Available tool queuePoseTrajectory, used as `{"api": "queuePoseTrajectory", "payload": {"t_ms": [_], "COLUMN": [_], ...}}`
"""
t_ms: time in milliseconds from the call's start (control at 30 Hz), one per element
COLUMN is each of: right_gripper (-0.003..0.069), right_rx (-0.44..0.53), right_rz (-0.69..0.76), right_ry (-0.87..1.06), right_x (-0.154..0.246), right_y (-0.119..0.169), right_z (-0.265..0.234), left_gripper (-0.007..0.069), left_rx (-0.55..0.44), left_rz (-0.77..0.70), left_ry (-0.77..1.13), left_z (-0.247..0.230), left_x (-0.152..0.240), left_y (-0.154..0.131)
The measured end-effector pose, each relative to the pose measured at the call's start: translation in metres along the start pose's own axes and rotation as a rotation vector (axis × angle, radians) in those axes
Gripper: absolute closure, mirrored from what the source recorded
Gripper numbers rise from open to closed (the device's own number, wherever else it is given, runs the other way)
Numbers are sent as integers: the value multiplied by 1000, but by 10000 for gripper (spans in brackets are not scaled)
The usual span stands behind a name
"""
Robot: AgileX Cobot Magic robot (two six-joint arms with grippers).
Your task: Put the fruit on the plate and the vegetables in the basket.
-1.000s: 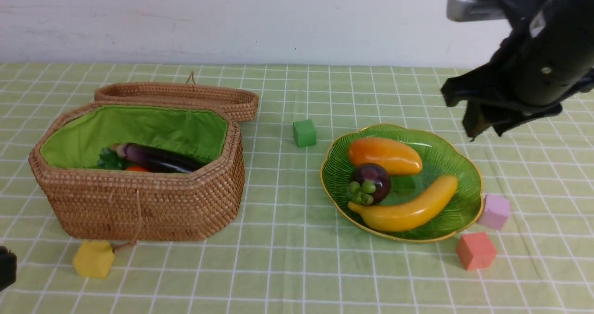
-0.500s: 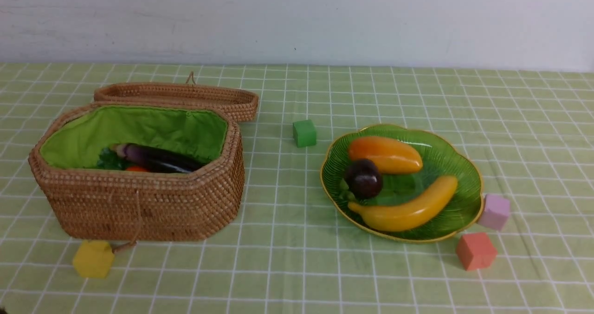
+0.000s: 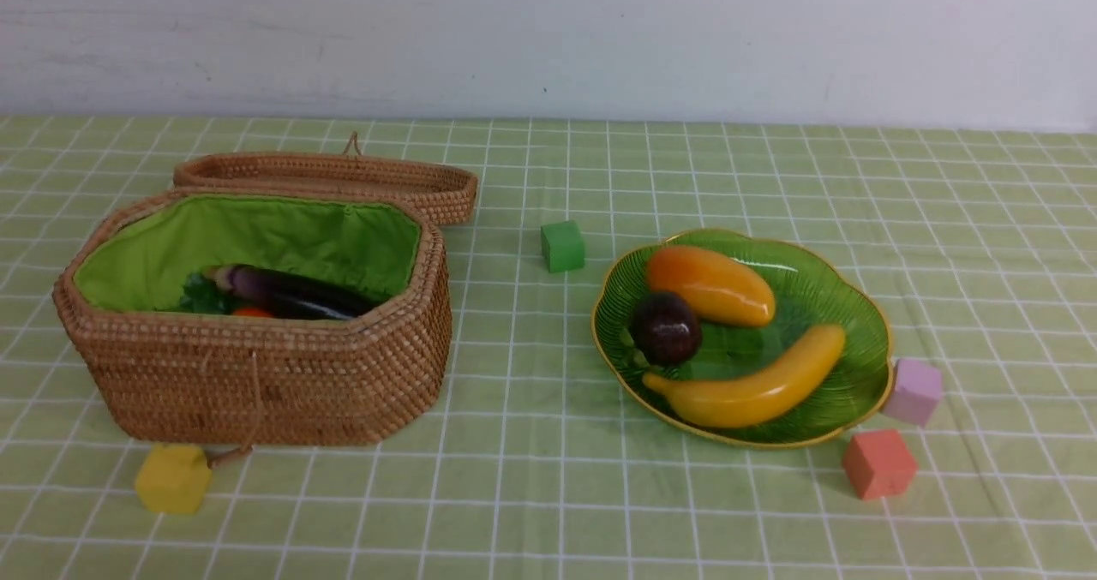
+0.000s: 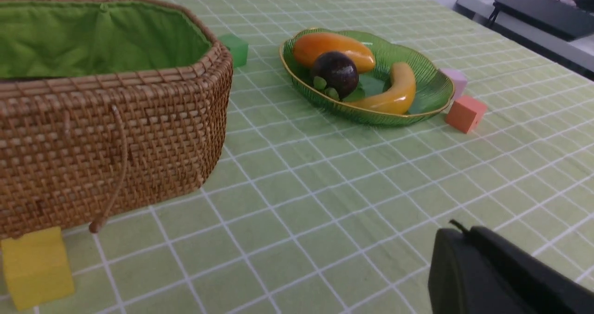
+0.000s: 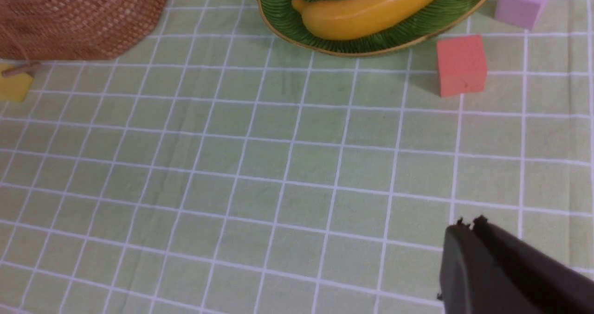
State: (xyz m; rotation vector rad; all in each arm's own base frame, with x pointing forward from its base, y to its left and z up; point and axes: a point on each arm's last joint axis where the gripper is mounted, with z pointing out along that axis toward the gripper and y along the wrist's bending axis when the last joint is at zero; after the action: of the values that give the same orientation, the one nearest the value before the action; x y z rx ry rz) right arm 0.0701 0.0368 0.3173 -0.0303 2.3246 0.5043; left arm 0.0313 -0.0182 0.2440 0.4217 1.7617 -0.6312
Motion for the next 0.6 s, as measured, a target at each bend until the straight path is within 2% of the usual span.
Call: {"api": "queuePoseTrajectory", "payload": {"t_ms": [300,467,600], "right_gripper": [641,641,640], "right_rx": [16,104,163], "right_rz": [-8,-79,-155], "right_ry": [8,-175,-400], "right_x": [7,11,34], "right_y": [-4,-17,-30], "right_z": [1,-13,-9], "left_gripper": [638,638,638], "left_rx": [-10,-11,-12], "left_rz": [-2,-3,-2], "left_ry": [24,28,34], "left_z": [0,1,1], "left_x": [2,3,5], "left_y": [1,1,1]}}
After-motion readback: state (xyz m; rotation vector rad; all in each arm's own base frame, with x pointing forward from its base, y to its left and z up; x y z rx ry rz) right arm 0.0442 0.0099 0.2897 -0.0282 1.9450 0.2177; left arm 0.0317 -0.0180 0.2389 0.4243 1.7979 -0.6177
